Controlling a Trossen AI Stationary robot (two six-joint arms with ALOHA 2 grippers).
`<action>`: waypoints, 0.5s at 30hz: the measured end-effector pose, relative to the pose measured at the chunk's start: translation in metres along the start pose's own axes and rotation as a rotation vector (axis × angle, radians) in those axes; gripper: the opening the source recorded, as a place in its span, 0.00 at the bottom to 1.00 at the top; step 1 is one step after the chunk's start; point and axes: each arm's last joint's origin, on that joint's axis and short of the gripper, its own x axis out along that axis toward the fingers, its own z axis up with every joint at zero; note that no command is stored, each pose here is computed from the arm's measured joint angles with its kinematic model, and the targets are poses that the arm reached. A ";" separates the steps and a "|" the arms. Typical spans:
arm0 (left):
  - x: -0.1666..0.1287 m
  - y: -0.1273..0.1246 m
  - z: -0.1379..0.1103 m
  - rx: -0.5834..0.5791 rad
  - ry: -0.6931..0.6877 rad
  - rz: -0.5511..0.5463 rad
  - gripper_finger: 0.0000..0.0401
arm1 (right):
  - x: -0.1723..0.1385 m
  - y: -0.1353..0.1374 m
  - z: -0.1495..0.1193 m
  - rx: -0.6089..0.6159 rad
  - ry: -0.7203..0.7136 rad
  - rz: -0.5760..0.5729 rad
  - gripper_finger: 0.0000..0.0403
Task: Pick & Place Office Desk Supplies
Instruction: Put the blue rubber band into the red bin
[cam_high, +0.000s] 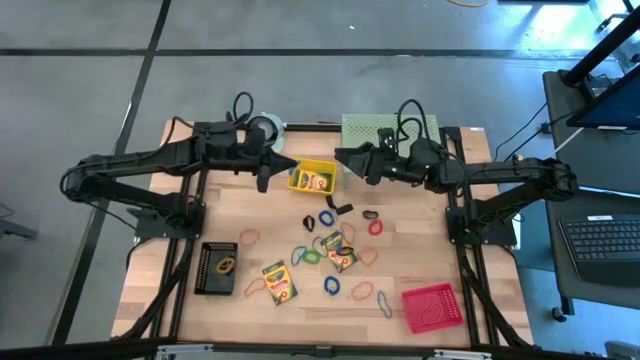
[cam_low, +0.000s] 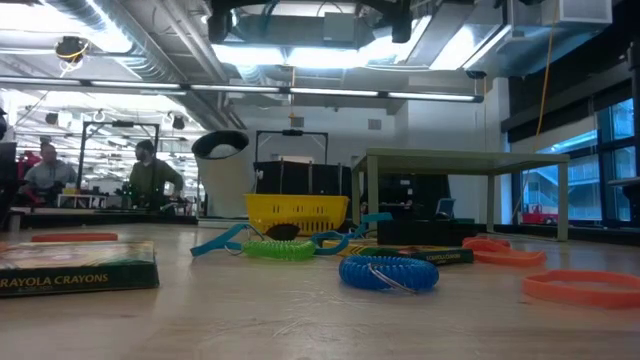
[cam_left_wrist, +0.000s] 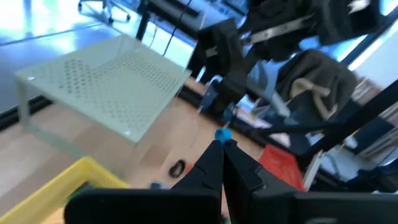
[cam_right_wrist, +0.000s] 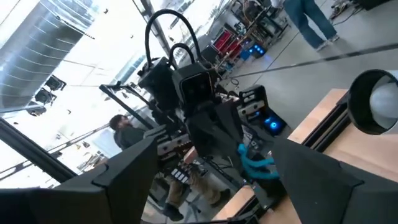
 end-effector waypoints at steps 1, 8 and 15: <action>0.001 0.000 0.000 -0.011 0.002 -0.008 0.00 | 0.000 0.000 0.000 -0.017 0.001 -0.001 0.79; 0.005 -0.003 0.004 -0.042 -0.027 -0.083 0.00 | 0.000 0.000 -0.001 -0.062 0.004 0.001 0.79; 0.016 -0.008 0.016 -0.071 -0.164 -0.163 0.00 | 0.008 -0.011 -0.015 -0.072 0.068 -0.054 0.79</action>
